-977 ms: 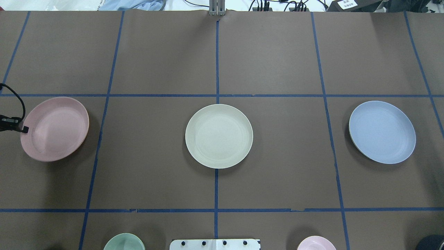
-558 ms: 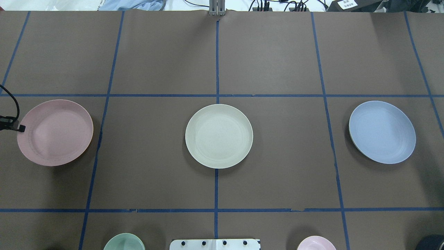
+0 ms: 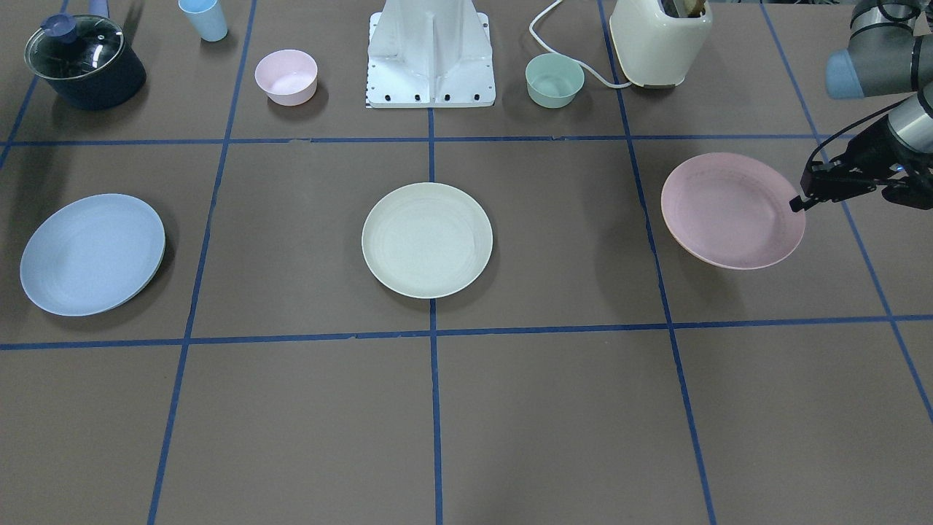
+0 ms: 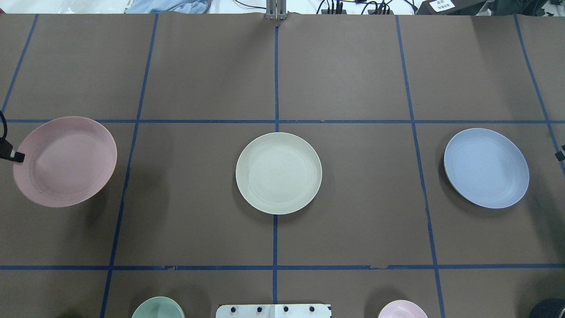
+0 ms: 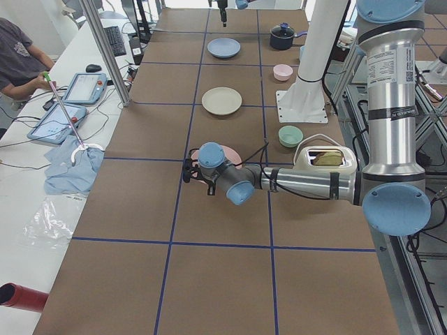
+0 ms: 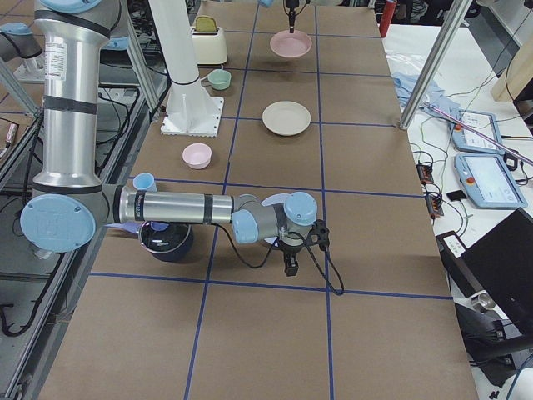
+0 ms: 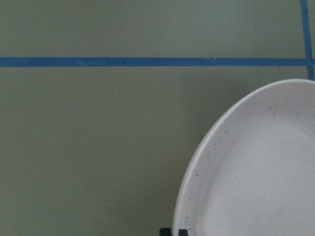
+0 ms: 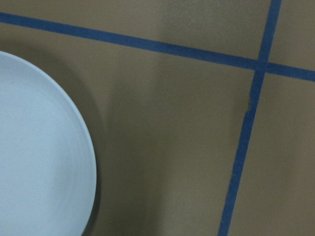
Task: Stack three plates with pink and blue
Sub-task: 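Carry the pink plate onto the cream plate while the right gripper grasps the blue plate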
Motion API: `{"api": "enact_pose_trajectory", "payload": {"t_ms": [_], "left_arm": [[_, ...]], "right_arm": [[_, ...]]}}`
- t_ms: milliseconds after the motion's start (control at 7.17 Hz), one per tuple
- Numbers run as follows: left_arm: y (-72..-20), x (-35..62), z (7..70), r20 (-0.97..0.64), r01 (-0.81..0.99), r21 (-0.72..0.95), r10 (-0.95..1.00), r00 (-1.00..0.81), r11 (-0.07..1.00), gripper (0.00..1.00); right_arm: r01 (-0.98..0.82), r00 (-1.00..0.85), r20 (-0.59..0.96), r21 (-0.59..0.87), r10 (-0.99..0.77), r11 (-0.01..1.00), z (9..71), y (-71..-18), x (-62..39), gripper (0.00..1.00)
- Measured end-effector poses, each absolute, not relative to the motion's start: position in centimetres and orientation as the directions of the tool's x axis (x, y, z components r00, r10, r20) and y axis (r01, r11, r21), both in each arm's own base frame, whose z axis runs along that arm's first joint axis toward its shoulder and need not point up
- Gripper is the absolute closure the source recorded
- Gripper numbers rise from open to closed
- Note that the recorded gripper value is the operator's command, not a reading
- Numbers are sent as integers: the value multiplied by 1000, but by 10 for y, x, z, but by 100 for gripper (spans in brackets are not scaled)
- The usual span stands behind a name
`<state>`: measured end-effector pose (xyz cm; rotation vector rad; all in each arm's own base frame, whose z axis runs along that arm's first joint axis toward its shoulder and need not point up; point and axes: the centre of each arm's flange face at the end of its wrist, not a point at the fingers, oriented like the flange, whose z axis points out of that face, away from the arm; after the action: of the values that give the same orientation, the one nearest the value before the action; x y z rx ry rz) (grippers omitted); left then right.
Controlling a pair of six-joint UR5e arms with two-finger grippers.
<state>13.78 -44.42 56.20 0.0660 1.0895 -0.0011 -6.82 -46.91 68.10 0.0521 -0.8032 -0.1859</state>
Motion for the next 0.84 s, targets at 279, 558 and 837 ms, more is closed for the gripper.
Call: {"api": "enact_pose_trajectory", "payload": {"t_ms": [279,558,837], "left_arm": [[-448,142,528,-907,69,-5,-34,419,998,100],[-454,148,505,-916,90,-35,-68,395,995,100],[-458,154,497,-920,89,-35,-67,387,995,100]], "right_arm": [[90,680,717,128,-154,988,688,-471,-105,0],[73,670,729,121,-139,990,686,-469,-123,2],[78,664,734,118,-140,990,686,-467,-128,9]]}}
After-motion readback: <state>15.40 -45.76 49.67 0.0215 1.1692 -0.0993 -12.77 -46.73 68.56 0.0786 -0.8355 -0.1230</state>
